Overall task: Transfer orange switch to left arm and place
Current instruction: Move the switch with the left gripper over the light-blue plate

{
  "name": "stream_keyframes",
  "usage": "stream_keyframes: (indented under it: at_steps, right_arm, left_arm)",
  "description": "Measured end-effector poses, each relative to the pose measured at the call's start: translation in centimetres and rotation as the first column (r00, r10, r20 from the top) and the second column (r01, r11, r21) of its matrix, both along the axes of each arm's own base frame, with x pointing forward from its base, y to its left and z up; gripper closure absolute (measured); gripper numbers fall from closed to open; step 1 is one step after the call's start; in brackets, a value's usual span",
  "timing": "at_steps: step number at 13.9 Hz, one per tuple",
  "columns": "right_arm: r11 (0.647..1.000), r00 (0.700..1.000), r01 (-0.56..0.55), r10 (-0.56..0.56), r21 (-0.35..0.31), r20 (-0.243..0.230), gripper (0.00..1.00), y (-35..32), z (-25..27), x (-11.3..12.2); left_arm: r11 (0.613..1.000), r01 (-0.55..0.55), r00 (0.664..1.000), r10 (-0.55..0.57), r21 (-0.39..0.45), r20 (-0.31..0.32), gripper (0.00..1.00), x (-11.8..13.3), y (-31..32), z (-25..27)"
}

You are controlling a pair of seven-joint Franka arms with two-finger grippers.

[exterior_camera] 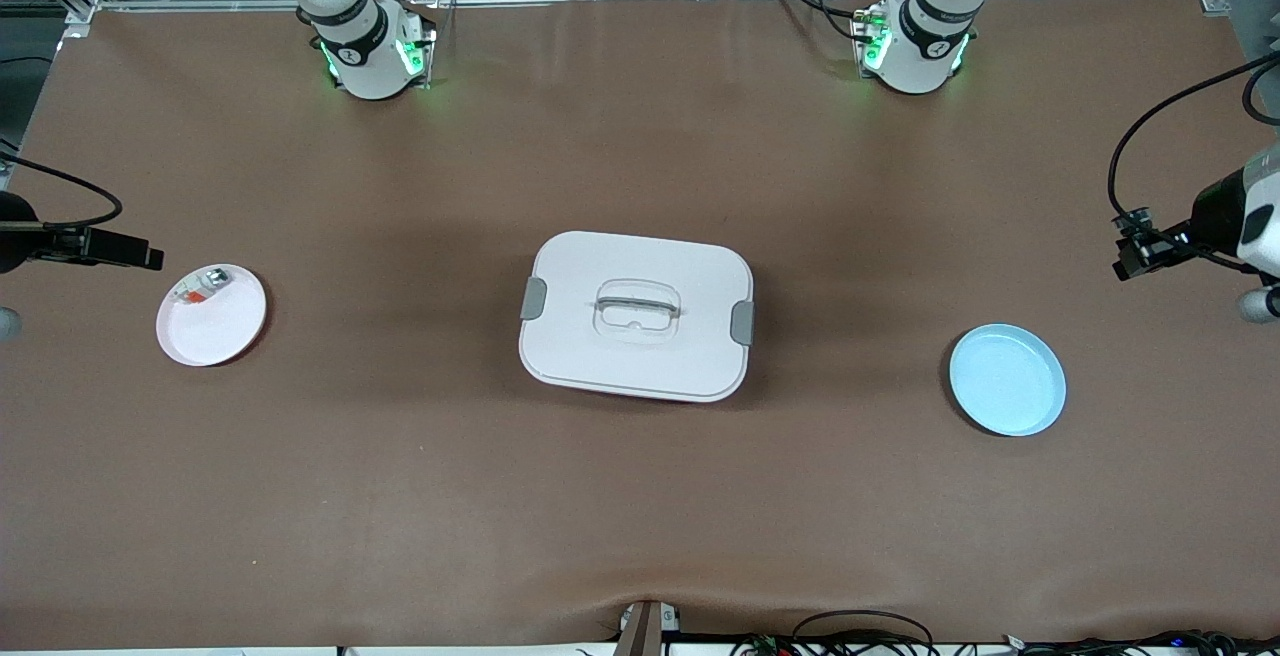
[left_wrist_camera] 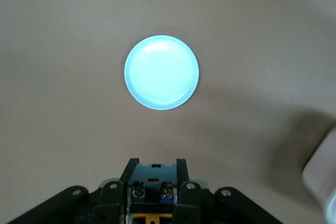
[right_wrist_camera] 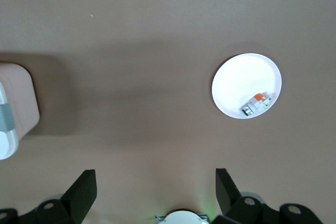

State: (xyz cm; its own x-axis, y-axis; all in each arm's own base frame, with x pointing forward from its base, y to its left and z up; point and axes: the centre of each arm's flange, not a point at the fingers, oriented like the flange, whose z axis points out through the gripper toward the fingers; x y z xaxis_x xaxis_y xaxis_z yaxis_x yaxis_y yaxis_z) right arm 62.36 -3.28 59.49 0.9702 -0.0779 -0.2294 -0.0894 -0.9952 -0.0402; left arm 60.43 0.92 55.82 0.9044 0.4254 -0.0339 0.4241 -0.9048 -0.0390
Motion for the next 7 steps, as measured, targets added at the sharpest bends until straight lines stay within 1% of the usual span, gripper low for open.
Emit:
stream_keyframes:
  at_steps: [1, 2, 3, 5, 7]
  right_arm:
    - [1.000, 1.000, -0.004, 0.004, -0.001, -0.003, 0.00, 0.1, 0.1, -0.1]
    - [1.000, 1.000, -0.008, 0.008, -0.001, -0.004, 0.00, 0.3, 0.2, -0.2]
    - [1.000, 1.000, -0.009, 0.009, -0.002, -0.002, 0.00, 0.4, 0.3, -0.2]
    - [1.000, 1.000, -0.009, 0.009, -0.008, 0.016, 0.00, 0.3, 1.4, -0.6]
    - [1.000, 0.999, -0.009, 0.009, -0.011, 0.038, 0.00, 0.3, 2.8, -1.3]
  left_arm:
    - [0.995, -0.094, 0.996, 0.094, 0.028, -0.002, 0.67, 0.3, -0.3, -0.6]
    - [0.981, -0.191, 0.982, 0.191, 0.045, -0.002, 0.67, 0.5, -0.9, -1.2]
    - [0.957, -0.284, 0.959, 0.284, 0.051, 0.000, 0.67, 0.9, -1.4, -1.8]
    - [0.898, -0.437, 0.899, 0.437, 0.053, 0.017, 0.67, 1.7, -2.0, -3.1]
    - [0.843, -0.535, 0.845, 0.534, 0.054, 0.020, 0.67, 2.7, -1.8, -5.0]
